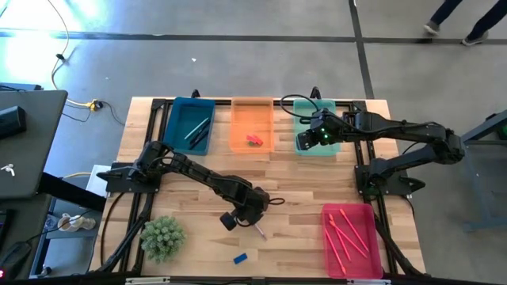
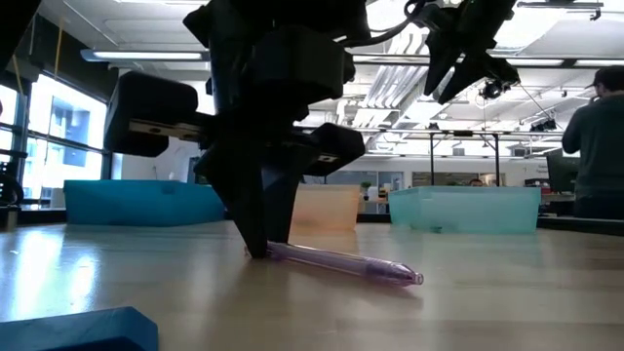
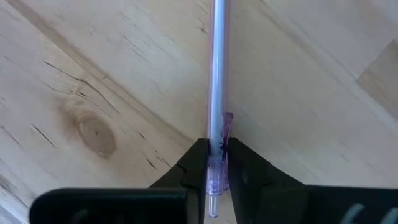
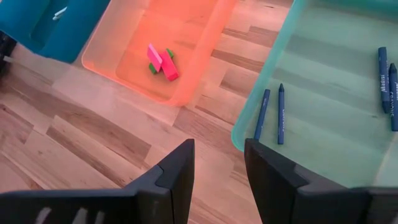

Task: Sort crayons/erasers/pens/pencils in bins
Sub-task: Put the purple pen into the blue bin

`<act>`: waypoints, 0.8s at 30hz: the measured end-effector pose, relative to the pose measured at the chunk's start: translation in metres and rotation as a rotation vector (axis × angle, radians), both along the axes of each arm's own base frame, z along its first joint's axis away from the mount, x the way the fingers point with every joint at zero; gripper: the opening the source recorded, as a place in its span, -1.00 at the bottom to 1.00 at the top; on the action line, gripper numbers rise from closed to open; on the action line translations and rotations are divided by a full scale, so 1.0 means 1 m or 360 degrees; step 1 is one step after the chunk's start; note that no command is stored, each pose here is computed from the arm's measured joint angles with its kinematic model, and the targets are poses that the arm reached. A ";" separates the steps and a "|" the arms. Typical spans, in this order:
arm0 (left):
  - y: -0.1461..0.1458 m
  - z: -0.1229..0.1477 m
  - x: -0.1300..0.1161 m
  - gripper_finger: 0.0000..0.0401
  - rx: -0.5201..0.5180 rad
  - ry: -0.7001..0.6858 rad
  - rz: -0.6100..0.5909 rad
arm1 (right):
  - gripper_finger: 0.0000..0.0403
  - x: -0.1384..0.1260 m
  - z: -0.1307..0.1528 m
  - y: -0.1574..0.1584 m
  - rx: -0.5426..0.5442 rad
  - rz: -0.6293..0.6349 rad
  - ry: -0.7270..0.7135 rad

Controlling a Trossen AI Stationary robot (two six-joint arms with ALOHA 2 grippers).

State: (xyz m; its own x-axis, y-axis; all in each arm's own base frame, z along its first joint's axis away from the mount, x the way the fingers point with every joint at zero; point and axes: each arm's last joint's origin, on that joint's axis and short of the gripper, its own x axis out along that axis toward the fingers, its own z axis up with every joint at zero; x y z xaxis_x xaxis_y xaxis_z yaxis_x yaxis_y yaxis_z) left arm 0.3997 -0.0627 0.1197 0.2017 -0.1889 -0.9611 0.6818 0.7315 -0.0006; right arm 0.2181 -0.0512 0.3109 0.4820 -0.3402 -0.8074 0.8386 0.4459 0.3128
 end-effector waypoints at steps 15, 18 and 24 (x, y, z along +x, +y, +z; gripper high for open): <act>0.008 0.007 0.000 -0.83 -0.0270 0.0033 0.0120 | -0.34 0.000 0.000 0.000 -0.0008 0.0012 0.0005; 0.013 0.011 -0.001 -0.83 -0.0303 0.0023 0.0132 | -0.34 0.000 0.000 0.000 -0.0008 0.0013 0.0006; 0.025 0.028 0.000 -0.83 -0.0415 -0.0020 0.0205 | -0.34 -0.004 0.004 0.000 -0.0025 0.0026 -0.0016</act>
State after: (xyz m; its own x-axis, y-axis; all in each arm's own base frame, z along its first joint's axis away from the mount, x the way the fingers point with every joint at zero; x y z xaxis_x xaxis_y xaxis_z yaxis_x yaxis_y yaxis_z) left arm 0.3993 -0.0381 0.1476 0.2519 -0.4013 -0.8806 0.5844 0.7884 -0.1921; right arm 0.2142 -0.0512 0.3148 0.4955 -0.3449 -0.7972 0.8282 0.4641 0.3140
